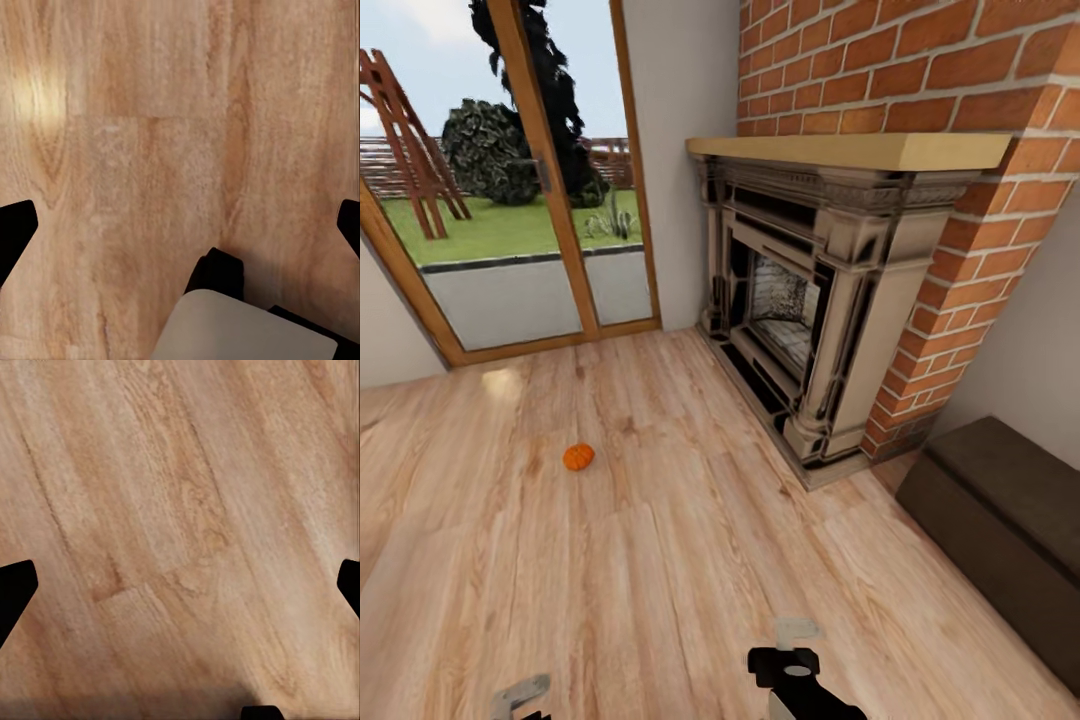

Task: Place each of the two pumpkins and all three candles from the living room inside a cabinet in the living room (use any cabinet), then make sure every cabinet is closed, and position the cauldron so it is next to a table in the living room.

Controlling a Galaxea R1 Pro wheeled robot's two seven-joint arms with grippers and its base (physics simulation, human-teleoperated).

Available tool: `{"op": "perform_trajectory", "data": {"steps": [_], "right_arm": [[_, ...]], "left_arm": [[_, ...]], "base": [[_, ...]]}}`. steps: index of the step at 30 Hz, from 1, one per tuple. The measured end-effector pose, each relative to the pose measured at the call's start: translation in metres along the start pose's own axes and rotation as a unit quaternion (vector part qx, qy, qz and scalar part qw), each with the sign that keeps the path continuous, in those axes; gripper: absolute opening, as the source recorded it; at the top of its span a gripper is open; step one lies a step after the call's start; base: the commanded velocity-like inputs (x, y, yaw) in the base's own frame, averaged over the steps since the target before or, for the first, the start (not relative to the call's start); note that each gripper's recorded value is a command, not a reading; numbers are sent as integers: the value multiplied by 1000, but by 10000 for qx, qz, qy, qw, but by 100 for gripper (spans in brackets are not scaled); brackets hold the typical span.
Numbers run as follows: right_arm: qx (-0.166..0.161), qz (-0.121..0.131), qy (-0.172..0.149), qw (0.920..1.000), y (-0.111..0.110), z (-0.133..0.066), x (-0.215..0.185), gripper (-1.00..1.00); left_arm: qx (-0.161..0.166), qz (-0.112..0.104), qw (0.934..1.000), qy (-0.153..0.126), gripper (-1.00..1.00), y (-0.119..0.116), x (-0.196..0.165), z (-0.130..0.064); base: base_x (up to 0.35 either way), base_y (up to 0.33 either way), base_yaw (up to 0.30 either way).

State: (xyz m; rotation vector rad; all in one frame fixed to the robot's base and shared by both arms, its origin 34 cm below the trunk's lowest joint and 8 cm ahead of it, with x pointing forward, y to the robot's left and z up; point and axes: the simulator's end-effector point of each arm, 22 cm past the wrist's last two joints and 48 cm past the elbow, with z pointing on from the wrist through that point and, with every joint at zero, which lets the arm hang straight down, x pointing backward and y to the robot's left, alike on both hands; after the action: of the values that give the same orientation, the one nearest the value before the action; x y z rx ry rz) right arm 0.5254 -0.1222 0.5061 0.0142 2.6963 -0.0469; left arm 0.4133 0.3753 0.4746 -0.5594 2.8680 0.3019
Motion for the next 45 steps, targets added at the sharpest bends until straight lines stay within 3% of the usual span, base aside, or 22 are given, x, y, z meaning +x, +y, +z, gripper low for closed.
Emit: {"op": "perform_trajectory", "data": {"steps": [45], "right_arm": [[18,68,-29,10000,-2,-2,-3,100]], "left_arm": [[21,-15,10000,-60,100,-1,-5,-3]], "base": [[37,47,-287]]}}
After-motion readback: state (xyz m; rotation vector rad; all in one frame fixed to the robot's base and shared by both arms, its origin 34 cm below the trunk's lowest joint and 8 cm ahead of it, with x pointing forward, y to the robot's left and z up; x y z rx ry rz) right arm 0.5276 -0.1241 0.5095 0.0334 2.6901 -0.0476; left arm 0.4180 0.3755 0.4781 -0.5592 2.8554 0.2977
